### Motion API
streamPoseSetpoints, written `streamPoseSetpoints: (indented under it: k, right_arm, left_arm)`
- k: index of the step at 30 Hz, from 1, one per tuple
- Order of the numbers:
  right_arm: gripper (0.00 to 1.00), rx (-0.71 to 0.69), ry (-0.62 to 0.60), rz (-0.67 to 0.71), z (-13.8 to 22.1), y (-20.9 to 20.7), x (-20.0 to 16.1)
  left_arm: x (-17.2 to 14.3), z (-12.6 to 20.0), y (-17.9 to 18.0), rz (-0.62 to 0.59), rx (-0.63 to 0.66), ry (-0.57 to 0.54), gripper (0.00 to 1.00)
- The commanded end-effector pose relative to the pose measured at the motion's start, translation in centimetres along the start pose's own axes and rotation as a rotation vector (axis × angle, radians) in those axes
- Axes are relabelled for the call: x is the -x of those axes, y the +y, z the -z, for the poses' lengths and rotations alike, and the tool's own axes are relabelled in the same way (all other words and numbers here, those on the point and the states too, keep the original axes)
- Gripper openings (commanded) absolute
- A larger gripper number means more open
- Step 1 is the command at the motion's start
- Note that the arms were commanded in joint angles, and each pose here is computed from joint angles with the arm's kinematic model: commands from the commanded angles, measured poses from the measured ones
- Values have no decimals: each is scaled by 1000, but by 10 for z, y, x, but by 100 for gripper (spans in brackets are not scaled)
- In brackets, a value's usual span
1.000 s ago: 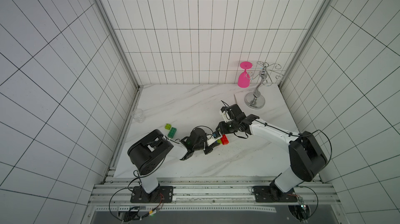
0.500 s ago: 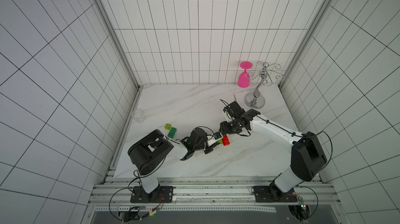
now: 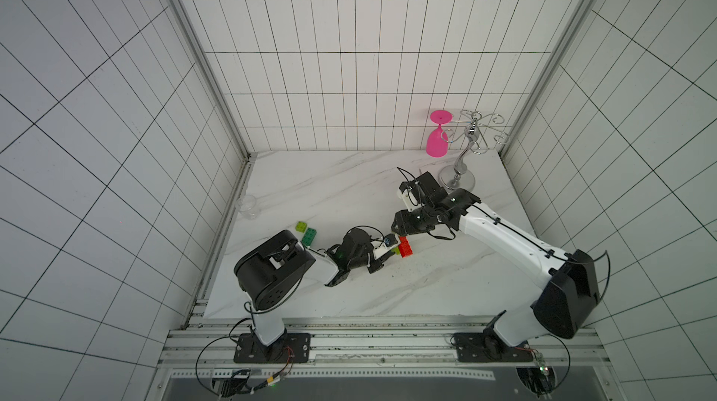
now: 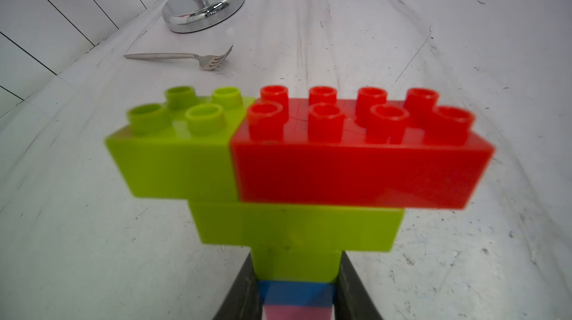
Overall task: Assemble a spoon with lego
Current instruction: Assemble the lego brick with the lego brick.
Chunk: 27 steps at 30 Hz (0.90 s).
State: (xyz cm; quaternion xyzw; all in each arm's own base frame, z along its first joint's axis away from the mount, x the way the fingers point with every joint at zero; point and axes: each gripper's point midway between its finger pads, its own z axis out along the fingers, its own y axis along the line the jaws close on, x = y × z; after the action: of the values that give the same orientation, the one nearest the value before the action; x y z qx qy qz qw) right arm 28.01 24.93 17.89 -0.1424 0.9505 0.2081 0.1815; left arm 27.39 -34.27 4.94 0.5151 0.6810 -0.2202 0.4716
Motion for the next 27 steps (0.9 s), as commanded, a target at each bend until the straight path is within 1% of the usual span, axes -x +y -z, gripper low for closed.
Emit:
streamPoseSetpoints:
  k: [1, 4, 8, 10, 13, 19, 27]
  right_arm:
    - [43, -27, 45, -19, 0, -17, -25]
    - [38, -12, 55, -52, -5, -28, -35]
    - [30, 31, 97, -64, -14, -28, -44]
    - [23, 56, 89, -61, -19, -25, -40]
    - [18, 72, 112, -65, -29, -23, -41]
    - [17, 51, 136, -69, -45, -29, -40]
    - [17, 23, 191, -89, -63, -39, -55]
  left_arm:
    - [0, -2, 0, 10, 8, -19, 0]
    - [-1, -3, -2, 11, -1, -22, 0]
    - [-2, -3, -5, 10, -11, -41, 0]
    - [-2, -4, -6, 8, -15, -50, 0]
    - [-2, -4, -9, -2, -25, -69, 0]
    - [-1, -4, -10, -6, -30, -73, 0]
    - [1, -4, -9, -13, -29, -76, 0]
